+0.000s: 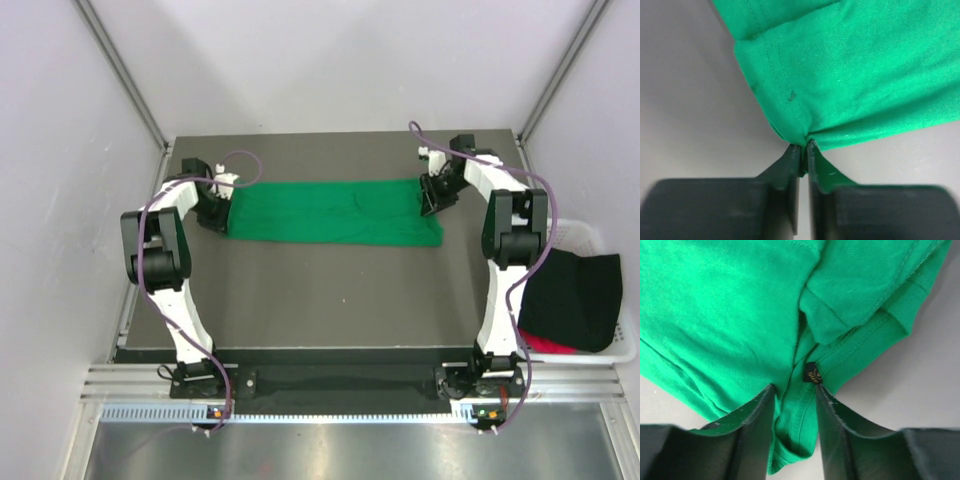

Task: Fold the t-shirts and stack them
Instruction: Fold the tshirt

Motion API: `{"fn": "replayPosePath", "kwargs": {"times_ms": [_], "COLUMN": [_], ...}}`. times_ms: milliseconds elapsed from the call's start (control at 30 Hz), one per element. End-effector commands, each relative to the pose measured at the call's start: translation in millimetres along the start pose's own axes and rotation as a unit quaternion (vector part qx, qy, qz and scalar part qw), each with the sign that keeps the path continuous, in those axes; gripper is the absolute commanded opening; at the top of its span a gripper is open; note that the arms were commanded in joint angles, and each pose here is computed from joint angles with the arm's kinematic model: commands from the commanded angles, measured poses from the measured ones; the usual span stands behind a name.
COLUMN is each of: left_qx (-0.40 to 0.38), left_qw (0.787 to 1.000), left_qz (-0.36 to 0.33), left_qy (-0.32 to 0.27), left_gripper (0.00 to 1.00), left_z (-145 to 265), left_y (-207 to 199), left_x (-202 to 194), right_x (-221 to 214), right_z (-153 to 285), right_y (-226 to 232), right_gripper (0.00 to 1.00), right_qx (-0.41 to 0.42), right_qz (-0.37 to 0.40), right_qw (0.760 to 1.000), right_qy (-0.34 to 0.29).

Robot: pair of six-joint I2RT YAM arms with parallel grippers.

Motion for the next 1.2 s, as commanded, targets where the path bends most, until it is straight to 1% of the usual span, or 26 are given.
{"fn": "replayPosePath", "kwargs": {"times_ms": [0,33,100,133,233,333,367,433,633,733,967,1000,1067,1100,1167], "left_qx": [-0.032,-0.036,-0.037,-0.036,-0.033,-0.045,-0.048,-0.051,-0.05,-0.063,-0.112,-0.119,-0.127,-0.135,-0.134], "left_qw": [0.999,0.999,0.999,0.999,0.999,0.998,0.998,0.998,0.997,0.995,0.984,0.98,0.978,0.976,0.977], "left_qz": [0.01,0.011,0.013,0.012,0.012,0.015,0.013,0.011,-0.008,-0.024,-0.078,-0.098,-0.101,-0.106,-0.099], "left_qy": [0.006,0.009,0.018,0.017,0.022,0.029,0.033,0.037,0.058,0.074,0.117,0.123,0.134,0.132,0.133], "left_gripper": [0.07,0.01,0.0,0.0,0.0,0.0,0.0,0.0,0.0,0.0,0.0,0.0,0.0,0.04,0.25], "left_z": [-3.9,-4.5,-5.9,-3.0,4.0,14.9,17.8,26.5,46.5,52.7,61.7,61.0,61.3,63.2,68.5], "left_y": [-9.1,-11.3,-13.2,-13.9,-18.6,-30.6,-34.4,-41.7,-56.0,-66.6,-111.8,-123.1,-133.2,-140.5,-146.5], "left_x": [-0.5,-2.7,-10.3,-11.0,-19.7,-31.0,-35.4,-44.3,-65.4,-77.6,-108.1,-108.5,-115.4,-114.8,-116.8], "right_x": [8.4,7.2,5.7,4.7,3.9,9.2,19.9,21.3,52.9,66.7,98.2,99.8,104.9,107.4,110.7], "right_z": [-8.2,-9.7,-14.0,-15.3,-19.3,-22.7,-19.6,-27.5,-35.0,-40.2,-54.2,-56.2,-61.0,-62.6,-66.2], "right_y": [-4.7,-5.6,-8.6,-9.8,-17.5,-27.4,-31.1,-37.2,-48.2,-51.9,-58.2,-57.0,-53.4,-52.2,-51.1], "right_gripper": [0.34,0.26,0.18,0.11,0.07,0.05,0.05,0.04,0.03,0.04,0.03,0.03,0.02,0.02,0.02], "right_qx": [-0.007,-0.008,-0.015,-0.018,-0.036,-0.058,-0.069,-0.075,-0.107,-0.123,-0.148,-0.149,-0.152,-0.154,-0.162], "right_qz": [-0.001,-0.003,-0.009,-0.012,-0.016,-0.014,-0.011,-0.014,-0.009,-0.001,0.023,0.026,0.036,0.04,0.046], "right_qw": [1.0,1.0,1.0,1.0,0.999,0.998,0.997,0.997,0.994,0.992,0.987,0.987,0.986,0.985,0.983], "right_qy": [-0.004,0.0,0.008,0.01,0.017,0.022,0.012,0.021,-0.003,-0.018,-0.054,-0.055,-0.061,-0.064,-0.068]}}
Point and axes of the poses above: each gripper's point midway between its finger pads, its own z axis back along the fingers, its own y axis along the line the jaws close on, x = y × z, the point moved 1 cm from there along z, back along the fingers, and after that the axes turned 2 degrees about -z, right-handed, at the moved point
